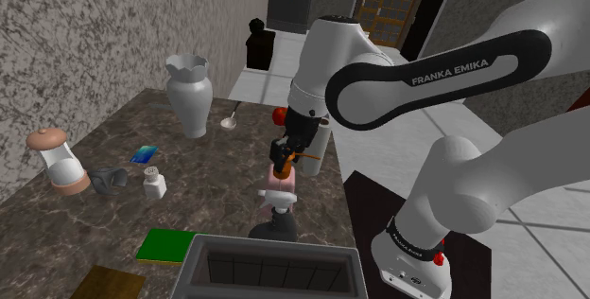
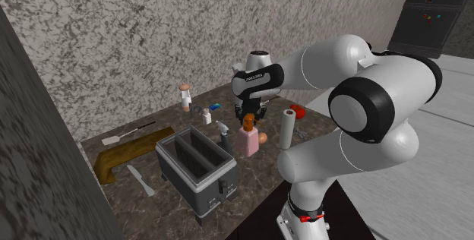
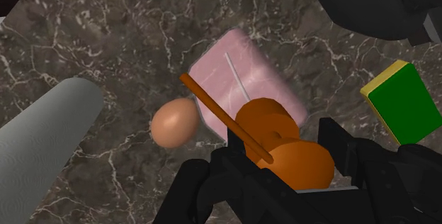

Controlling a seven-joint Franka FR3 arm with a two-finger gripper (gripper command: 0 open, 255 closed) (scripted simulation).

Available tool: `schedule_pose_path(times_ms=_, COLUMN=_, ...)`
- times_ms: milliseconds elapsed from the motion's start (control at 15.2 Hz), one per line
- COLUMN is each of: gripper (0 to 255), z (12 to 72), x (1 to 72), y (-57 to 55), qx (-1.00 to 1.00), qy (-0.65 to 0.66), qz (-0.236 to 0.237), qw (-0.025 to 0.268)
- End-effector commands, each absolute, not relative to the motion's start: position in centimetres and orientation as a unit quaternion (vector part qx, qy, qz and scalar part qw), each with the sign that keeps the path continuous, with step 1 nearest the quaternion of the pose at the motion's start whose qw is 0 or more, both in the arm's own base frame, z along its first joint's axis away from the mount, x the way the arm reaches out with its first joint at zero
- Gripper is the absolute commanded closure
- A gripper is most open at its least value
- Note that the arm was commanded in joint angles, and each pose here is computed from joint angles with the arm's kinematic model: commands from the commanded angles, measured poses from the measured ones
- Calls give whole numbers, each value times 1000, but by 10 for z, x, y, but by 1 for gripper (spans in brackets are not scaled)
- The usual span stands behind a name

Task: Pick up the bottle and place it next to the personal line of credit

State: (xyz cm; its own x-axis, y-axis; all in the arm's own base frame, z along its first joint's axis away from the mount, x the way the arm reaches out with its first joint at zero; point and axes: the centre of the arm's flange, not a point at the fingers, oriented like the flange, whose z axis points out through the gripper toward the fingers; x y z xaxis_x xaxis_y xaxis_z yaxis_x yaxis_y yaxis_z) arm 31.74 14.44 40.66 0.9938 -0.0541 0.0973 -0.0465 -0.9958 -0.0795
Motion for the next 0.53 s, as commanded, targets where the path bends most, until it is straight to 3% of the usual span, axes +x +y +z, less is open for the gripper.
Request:
schedule_pose_path(times_ms=0, gripper=255, z=412, x=317, y=144, qx=-998, qy=25, qz=-50, qw=38)
schedule_pose_path(times_ms=462, gripper=255, z=449, x=317, y=144, qx=-998, qy=25, qz=-50, qw=38)
